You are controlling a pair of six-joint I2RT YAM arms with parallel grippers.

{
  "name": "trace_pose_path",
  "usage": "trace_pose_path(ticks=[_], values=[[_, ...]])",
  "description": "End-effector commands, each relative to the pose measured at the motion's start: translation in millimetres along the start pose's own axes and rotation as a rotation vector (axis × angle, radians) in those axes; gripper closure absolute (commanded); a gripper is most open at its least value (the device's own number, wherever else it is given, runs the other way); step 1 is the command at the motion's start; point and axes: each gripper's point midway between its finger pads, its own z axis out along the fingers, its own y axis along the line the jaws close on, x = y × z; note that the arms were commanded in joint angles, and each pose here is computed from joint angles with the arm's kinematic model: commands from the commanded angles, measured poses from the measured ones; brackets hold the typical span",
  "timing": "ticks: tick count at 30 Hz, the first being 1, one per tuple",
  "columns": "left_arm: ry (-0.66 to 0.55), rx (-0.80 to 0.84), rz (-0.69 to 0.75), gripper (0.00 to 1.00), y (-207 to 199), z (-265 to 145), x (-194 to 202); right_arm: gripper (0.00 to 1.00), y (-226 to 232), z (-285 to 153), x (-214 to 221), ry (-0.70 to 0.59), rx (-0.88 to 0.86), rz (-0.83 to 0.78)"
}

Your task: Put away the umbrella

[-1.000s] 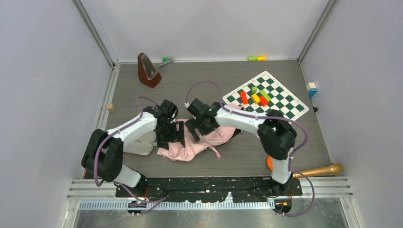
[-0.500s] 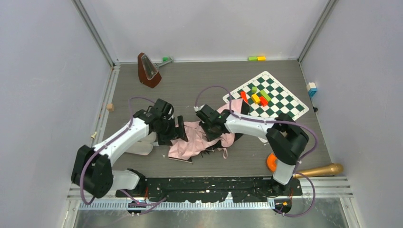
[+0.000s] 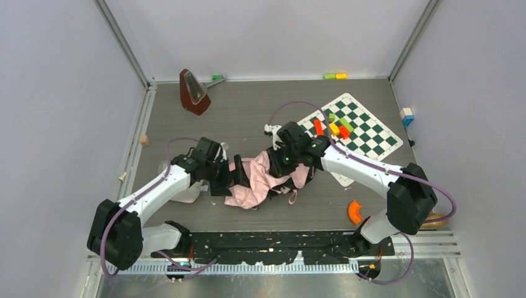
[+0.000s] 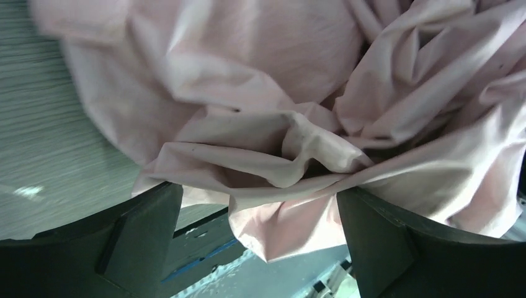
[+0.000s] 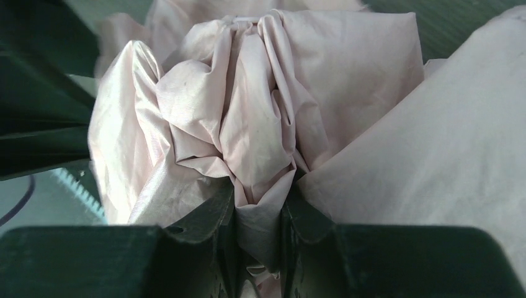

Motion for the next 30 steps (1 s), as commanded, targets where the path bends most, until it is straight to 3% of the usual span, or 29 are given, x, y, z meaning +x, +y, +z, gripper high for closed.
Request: trace_pose_path(ticks=[1, 4, 9, 17, 25, 27, 30], values=[[-0.068, 0.367, 0.049, 0.01, -69.6, -5.2, -21.3, 0.95, 50.3, -17.0, -15.7, -0.047, -0.267, -0.01], [-0.166, 0.528, 0.074, 0.01, -101.9, -27.4, -34.2, 0.95, 72.6, -26.4, -20.4, -0.05, -0.385, 0.021], [-0.287, 0.706, 0.072, 0.01, -129.3, -60.8, -42.6, 0.95, 76.3, -37.6, -32.9, -0.062, -0.434, 0.091], [-0.334, 0.756, -0.007, 0.01, -126.9, -68.9, -45.5, 0.95, 83.1, -64.9, -52.2, -0.121, -0.589, 0.182], [-0.325, 0.759, -0.054, 0.01, -136.4, -68.2, -58.3, 0.95, 133.1, -119.6, -77.6, -0.177, -0.977, 0.313], [-0.317, 0.766, -0.068, 0.01, -140.7, -70.2, -61.0, 0.95, 143.7, -139.1, -88.9, -0.241, -1.087, 0.293], [-0.29, 0.782, -0.095, 0.01, -144.4, -67.6, -62.0, 0.95, 150.4, -144.7, -93.5, -0.233, -1.161, 0.333]])
